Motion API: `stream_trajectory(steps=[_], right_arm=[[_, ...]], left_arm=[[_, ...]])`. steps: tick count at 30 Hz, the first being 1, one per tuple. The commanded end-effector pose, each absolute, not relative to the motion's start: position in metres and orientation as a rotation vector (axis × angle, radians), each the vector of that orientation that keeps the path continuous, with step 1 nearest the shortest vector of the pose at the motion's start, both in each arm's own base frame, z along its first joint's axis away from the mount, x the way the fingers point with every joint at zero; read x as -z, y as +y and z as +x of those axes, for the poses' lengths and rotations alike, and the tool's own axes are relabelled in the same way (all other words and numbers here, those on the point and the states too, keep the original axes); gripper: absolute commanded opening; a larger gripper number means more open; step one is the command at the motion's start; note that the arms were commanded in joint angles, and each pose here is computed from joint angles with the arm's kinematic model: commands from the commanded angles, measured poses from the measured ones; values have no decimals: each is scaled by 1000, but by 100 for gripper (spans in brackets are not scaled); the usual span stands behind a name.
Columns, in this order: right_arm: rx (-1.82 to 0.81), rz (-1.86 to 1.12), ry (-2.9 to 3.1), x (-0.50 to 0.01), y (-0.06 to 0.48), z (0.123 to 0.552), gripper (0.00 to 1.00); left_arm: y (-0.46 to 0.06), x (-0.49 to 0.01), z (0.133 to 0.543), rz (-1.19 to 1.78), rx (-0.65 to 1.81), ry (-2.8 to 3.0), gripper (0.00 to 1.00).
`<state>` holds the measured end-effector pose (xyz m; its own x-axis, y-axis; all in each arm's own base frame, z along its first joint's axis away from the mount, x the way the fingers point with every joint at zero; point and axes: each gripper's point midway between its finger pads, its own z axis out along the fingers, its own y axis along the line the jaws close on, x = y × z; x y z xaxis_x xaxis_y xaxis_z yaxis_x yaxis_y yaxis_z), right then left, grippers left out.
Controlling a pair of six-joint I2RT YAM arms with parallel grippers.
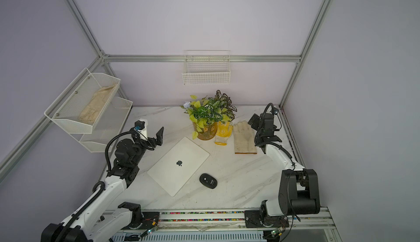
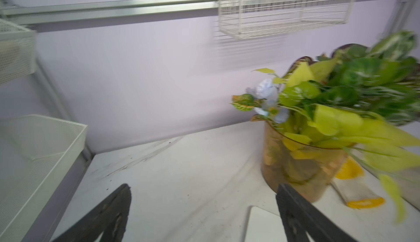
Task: Insert the wireless mouse receiver into the laptop
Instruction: Pick up the mouse from the center of the board.
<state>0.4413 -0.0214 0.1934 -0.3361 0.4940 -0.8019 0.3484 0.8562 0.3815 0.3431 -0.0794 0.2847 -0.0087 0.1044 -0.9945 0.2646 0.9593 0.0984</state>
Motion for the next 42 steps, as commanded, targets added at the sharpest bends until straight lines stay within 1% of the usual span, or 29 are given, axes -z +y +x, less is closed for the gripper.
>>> stream_trajectory(steps=[1, 3, 10, 12, 15, 19, 22, 29, 31, 42], right_arm=[[-380, 558, 2103, -180, 15, 416, 97], [-449, 498, 2094, -195, 26, 409, 94], [-580, 436, 2212, -209, 50, 387, 93], [-628, 419, 2239, -212, 57, 382, 93], [-686, 407, 2252, -222, 65, 375, 93], [-758, 397, 2267, -235, 74, 363, 93], [-787, 393, 2275, -237, 77, 355, 93], [-810, 401, 2307, -224, 80, 342, 93], [-822, 400, 2312, -220, 82, 340, 93], [-835, 390, 2326, -212, 84, 346, 94]], left_arm=[[-142, -267, 297, 648, 336, 1656, 100], [-164, -263, 272, 776, 390, 1657, 100], [-232, -236, 190, 1235, 546, 1576, 100], [-246, -221, 172, 1380, 552, 1559, 100], [-263, -200, 158, 1553, 538, 1555, 100], [-285, -181, 153, 1691, 552, 1550, 100], [-300, -165, 157, 1768, 559, 1562, 100], [-323, -133, 186, 1855, 493, 1629, 99], [-329, -115, 190, 1894, 502, 1662, 99], [-334, -65, 212, 1990, 447, 1785, 96]])
